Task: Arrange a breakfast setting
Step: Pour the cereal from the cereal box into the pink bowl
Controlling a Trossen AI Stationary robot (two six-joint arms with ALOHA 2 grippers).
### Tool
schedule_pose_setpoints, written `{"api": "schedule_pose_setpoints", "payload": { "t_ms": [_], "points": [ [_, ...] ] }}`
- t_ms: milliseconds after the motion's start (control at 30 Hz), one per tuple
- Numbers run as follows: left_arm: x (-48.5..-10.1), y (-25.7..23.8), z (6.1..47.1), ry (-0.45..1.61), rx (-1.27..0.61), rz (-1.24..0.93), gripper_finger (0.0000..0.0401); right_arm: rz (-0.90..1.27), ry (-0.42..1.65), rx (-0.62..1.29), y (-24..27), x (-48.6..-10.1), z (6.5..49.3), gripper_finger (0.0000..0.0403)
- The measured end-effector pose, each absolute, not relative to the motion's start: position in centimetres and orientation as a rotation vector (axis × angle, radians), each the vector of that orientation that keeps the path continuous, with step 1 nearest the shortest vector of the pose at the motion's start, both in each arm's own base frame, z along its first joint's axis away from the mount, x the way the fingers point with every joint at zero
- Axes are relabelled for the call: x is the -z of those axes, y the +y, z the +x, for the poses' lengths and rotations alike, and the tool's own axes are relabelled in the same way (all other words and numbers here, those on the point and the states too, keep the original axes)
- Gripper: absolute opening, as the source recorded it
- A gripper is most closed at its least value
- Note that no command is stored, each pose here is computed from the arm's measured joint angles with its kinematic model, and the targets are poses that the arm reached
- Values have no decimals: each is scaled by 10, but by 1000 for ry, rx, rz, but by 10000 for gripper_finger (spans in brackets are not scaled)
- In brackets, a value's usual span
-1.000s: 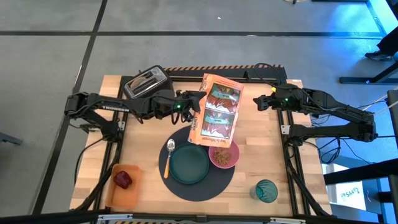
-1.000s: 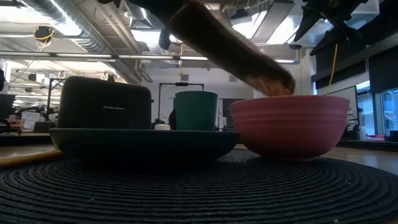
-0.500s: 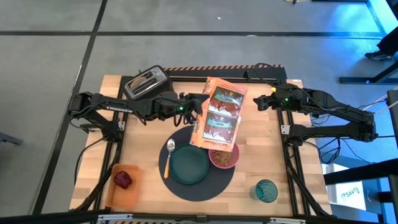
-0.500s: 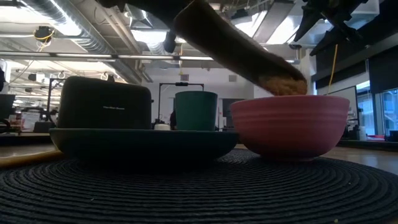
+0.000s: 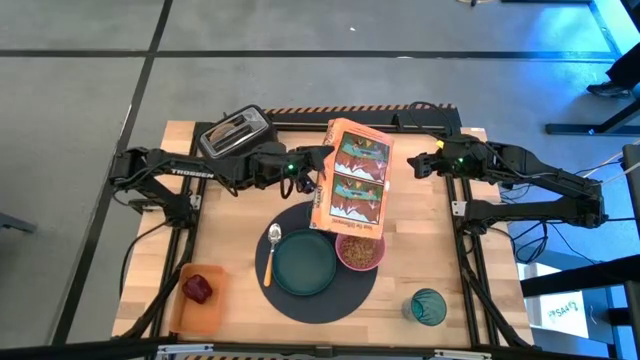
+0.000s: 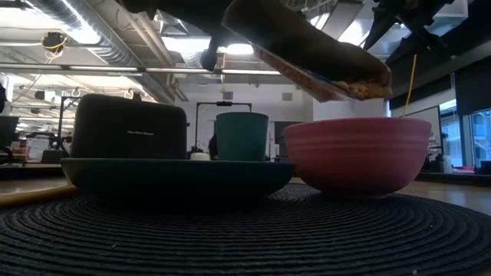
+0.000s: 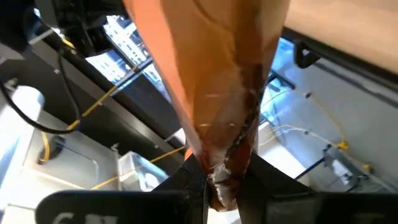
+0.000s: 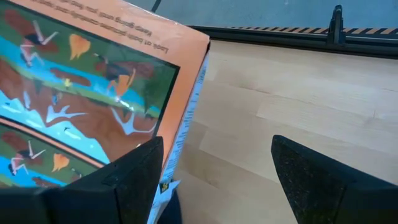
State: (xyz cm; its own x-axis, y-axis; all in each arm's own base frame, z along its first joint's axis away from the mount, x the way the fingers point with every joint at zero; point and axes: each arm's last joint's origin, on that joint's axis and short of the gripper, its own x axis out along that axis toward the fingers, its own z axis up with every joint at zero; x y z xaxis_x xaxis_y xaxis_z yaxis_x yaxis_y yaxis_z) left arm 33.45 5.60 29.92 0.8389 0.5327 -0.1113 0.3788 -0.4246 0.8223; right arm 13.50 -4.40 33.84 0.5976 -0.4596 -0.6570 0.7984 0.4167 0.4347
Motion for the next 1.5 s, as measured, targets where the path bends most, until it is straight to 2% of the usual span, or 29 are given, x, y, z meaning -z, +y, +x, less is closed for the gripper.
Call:
{"api": "schedule_pose_setpoints", "payload": {
  "t_ms": [467,833,967,1267,1500],
  "points": [
    [-281,74,327,763,-75,1866,44,803,482,827,-44,-338,135,289],
    [-278,100,320,718,-80,1685,44,804,475,824,-44,-339,135,289],
    [-274,110,316,709,-44,1584,44,812,407,796,-45,-344,140,289],
    [-268,137,302,634,-11,1237,44,707,86,632,-48,-388,151,289],
    [-266,153,292,499,60,840,44,567,-57,565,-43,-440,133,289]
  ]
}}
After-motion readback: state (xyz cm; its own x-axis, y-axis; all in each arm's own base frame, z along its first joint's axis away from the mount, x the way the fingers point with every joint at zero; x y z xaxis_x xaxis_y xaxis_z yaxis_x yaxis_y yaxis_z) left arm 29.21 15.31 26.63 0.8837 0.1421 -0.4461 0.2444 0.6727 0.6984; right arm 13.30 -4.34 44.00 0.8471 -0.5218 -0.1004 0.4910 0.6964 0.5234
